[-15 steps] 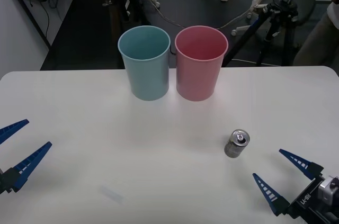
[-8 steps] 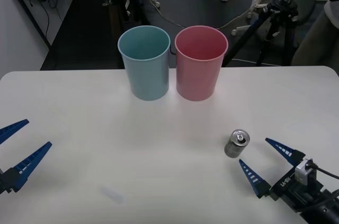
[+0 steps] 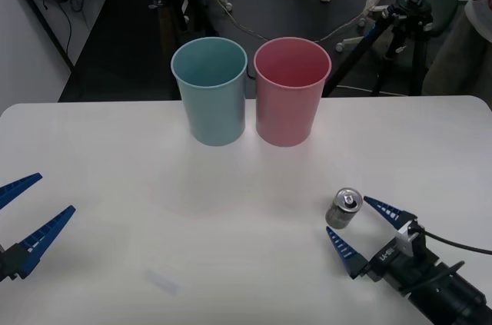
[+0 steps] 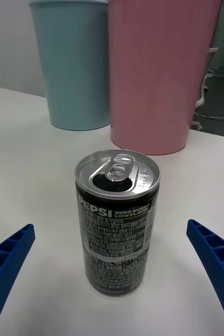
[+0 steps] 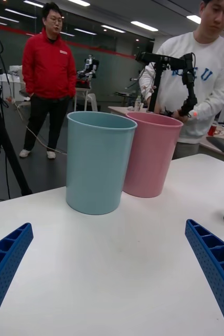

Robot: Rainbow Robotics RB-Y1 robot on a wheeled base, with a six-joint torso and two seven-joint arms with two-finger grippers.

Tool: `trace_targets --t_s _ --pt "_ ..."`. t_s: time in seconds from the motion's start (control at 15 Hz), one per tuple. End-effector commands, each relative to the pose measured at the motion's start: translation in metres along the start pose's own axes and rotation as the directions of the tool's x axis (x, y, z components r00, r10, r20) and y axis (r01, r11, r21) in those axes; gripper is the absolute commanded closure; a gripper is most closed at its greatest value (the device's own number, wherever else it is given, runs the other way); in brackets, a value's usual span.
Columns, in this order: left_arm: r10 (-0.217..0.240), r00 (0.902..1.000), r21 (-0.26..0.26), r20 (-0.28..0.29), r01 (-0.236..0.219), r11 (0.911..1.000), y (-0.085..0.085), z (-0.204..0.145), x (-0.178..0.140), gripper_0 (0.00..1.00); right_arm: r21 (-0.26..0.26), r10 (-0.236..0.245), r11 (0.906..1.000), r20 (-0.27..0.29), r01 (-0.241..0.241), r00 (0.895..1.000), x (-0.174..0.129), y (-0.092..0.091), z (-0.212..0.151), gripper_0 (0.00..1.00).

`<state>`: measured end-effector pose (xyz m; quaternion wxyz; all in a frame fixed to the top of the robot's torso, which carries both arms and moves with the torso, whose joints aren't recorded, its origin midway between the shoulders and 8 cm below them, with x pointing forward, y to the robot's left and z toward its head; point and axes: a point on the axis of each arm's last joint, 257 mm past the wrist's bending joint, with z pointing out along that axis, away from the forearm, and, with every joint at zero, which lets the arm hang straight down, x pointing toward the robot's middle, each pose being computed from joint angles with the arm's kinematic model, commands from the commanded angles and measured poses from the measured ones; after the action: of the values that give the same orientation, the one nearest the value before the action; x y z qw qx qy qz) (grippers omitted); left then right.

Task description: Grasp the object on the table and drop it into the matching bin: aluminum can to the light blue bin, PET bottle to the pink bin.

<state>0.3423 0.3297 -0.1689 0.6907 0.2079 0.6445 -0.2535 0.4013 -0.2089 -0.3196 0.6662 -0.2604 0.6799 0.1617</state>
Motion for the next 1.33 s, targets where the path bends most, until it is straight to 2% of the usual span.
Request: trace_targets --t_s 0.07,1.13,1.2,1.27,1.33 --pt "0.0 1.0 0.0 0.0 0.0 1.0 0.0 0.0 0.0 0.0 0.001 -0.005 1.0 -0.003 0.005 1.0 -0.002 0.001 0.011 0.0" --pt "0.0 1.0 0.0 0.0 0.0 1.0 0.0 0.0 0.0 0.0 0.026 0.003 0.9997 -0.032 -0.002 0.999 -0.003 0.004 0.049 0.0" --pt "0.0 1.0 0.0 0.0 0.0 1.0 0.0 0.0 0.0 0.0 0.023 0.005 0.9997 -0.032 -0.005 0.999 -0.003 0.005 0.049 0.37" --pt "0.0 1.0 0.0 0.0 0.0 1.0 0.0 0.0 0.0 0.0 0.025 0.01 0.9997 -0.032 -0.009 0.999 -0.003 0.005 0.048 1.0" --pt "0.0 1.0 0.0 0.0 0.0 1.0 0.0 0.0 0.0 0.0 0.025 0.01 0.9996 -0.033 -0.009 0.999 -0.003 0.005 0.048 1.0"
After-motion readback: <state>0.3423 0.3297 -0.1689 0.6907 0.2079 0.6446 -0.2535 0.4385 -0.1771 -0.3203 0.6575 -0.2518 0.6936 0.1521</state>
